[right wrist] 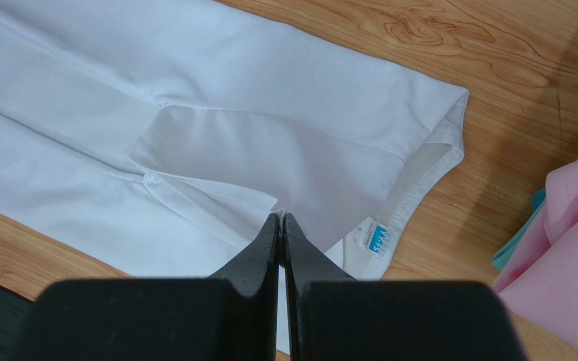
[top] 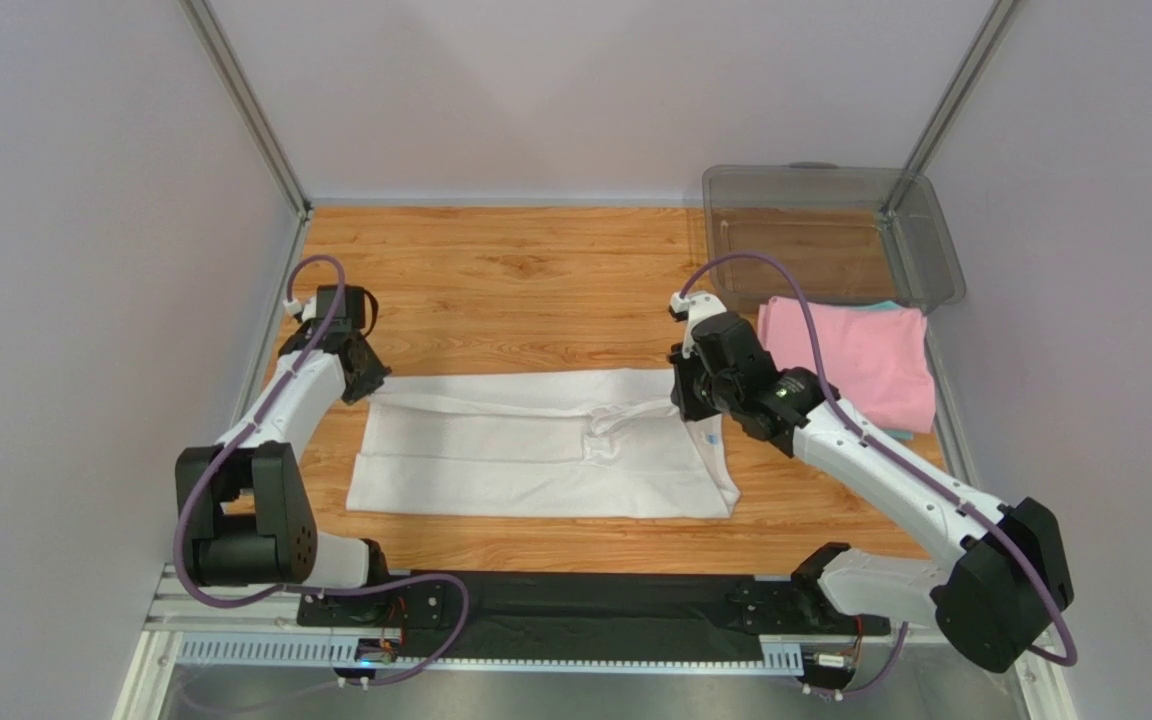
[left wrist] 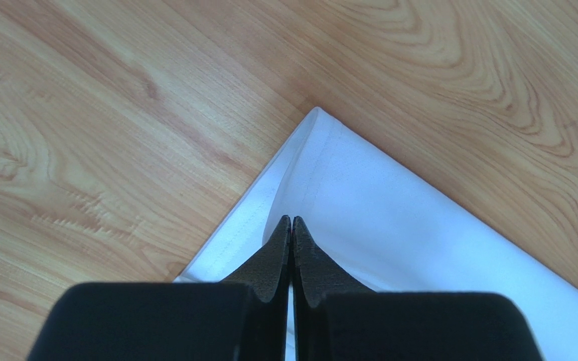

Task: Fold and stack the t-shirts
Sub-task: Fold the tshirt

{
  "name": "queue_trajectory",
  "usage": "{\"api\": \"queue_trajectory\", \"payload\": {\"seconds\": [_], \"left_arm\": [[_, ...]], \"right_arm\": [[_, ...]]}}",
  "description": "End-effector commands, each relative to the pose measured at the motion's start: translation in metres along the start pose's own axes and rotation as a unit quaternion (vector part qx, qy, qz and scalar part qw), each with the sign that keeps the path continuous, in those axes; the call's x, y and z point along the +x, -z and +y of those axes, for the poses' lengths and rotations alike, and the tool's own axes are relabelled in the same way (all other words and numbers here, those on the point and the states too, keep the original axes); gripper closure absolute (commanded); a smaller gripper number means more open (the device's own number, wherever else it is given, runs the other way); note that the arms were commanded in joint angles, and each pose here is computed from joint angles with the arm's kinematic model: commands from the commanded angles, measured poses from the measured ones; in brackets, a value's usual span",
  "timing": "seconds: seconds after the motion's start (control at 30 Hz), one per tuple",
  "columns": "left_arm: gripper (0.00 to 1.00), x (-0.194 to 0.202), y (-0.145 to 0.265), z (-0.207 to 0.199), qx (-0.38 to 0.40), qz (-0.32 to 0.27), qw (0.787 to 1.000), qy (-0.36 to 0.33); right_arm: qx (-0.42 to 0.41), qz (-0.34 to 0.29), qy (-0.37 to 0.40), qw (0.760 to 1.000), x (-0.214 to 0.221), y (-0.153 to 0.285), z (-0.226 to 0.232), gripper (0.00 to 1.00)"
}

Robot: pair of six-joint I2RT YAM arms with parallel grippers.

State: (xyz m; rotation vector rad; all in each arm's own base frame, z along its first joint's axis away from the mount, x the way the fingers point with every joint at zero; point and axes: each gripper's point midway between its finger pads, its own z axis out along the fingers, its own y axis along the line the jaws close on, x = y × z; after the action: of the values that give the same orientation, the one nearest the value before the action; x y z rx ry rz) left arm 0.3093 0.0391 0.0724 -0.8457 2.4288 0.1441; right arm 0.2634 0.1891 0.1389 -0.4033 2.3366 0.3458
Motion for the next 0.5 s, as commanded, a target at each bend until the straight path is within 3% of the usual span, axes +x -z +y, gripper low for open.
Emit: {"api": "queue_trajectory", "payload": {"seconds": [0.0, 0.47], "left_arm": [[1.0, -0.013, 0.009, 0.007, -0.011, -0.028, 0.999, 0.012], [1.0, 0.003, 0.003, 0.021, -0.038, -0.013, 0.999, 0.006]], "right_arm": [[0.0, -0.014, -0.004, 1.0, -0.003, 0.013, 0.003, 1.0], [-0.012, 0.028, 0.003, 1.0, 0.045, 0.017, 0.014, 0.99]]}}
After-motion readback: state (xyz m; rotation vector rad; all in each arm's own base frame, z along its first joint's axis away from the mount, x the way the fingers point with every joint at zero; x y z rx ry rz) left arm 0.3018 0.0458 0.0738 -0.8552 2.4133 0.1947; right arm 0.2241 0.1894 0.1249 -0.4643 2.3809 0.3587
